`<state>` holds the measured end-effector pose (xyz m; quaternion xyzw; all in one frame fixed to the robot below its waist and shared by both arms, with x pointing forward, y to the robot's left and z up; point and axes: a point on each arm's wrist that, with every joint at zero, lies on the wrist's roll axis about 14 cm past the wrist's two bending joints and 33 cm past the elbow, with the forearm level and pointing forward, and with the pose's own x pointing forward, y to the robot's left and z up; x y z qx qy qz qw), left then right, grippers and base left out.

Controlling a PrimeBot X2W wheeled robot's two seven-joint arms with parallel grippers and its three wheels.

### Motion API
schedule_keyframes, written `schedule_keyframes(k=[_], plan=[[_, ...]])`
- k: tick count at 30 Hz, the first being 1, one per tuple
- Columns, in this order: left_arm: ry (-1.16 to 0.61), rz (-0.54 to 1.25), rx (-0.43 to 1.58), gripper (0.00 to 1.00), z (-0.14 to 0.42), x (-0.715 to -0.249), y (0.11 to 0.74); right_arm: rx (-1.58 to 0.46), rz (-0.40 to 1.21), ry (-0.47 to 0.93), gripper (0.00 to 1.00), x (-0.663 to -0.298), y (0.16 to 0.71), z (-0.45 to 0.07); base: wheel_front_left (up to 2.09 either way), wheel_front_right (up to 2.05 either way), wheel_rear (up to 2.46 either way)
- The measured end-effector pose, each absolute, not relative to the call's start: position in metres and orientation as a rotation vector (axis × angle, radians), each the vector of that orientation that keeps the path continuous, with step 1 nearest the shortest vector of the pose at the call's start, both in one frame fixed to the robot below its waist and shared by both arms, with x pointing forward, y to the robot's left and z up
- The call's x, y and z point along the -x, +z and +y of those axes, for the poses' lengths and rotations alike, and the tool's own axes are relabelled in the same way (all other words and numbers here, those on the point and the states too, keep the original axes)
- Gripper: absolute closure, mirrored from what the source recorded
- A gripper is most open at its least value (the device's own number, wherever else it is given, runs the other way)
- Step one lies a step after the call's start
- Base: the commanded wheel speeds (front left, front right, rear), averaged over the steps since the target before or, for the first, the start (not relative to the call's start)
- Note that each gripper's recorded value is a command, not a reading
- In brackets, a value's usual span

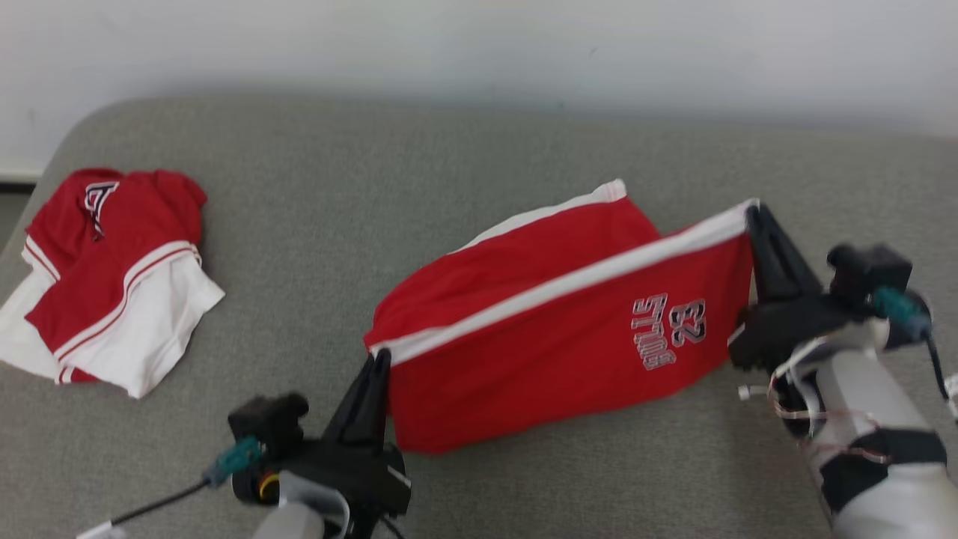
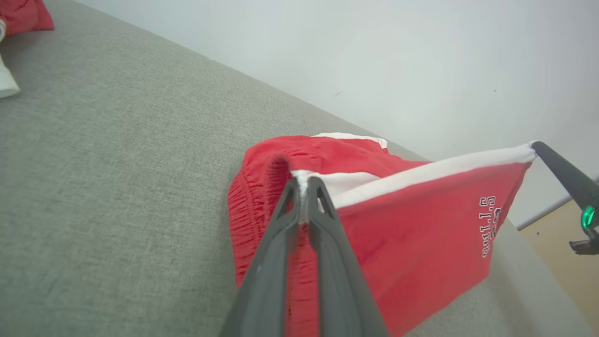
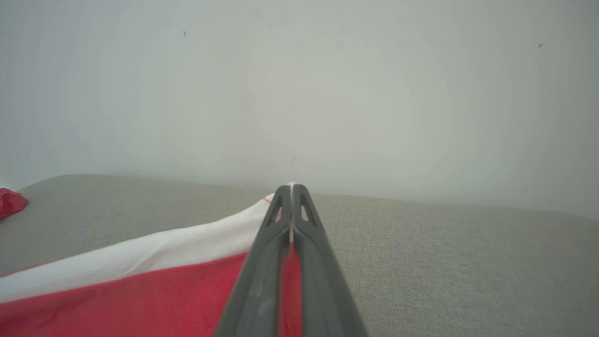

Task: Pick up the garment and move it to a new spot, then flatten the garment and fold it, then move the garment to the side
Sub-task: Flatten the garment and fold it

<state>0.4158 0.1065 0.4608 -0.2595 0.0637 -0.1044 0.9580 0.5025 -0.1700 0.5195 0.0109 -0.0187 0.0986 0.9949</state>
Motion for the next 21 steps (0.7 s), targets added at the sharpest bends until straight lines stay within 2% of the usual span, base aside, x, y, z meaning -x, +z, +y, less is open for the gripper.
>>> schedule_keyframes(k=[3,8,21], plan=[[-0.191,0.11,0.53,1.0,0.114,-0.443,0.464,0.003,-0.029,0.23,1.0,-0.539,0.517,-0.155,0.0,0.0,0.0],[-0.159,0.109,0.53,1.0,0.125,-0.466,0.458,0.02,0.001,0.274,1.0,-0.574,0.5,-0.135,0.0,0.0,0.0],[-0.117,0.161,0.52,1.0,0.139,-0.49,0.426,0.046,0.105,0.309,1.0,-0.618,0.44,-0.114,0.0,0.0,0.0]])
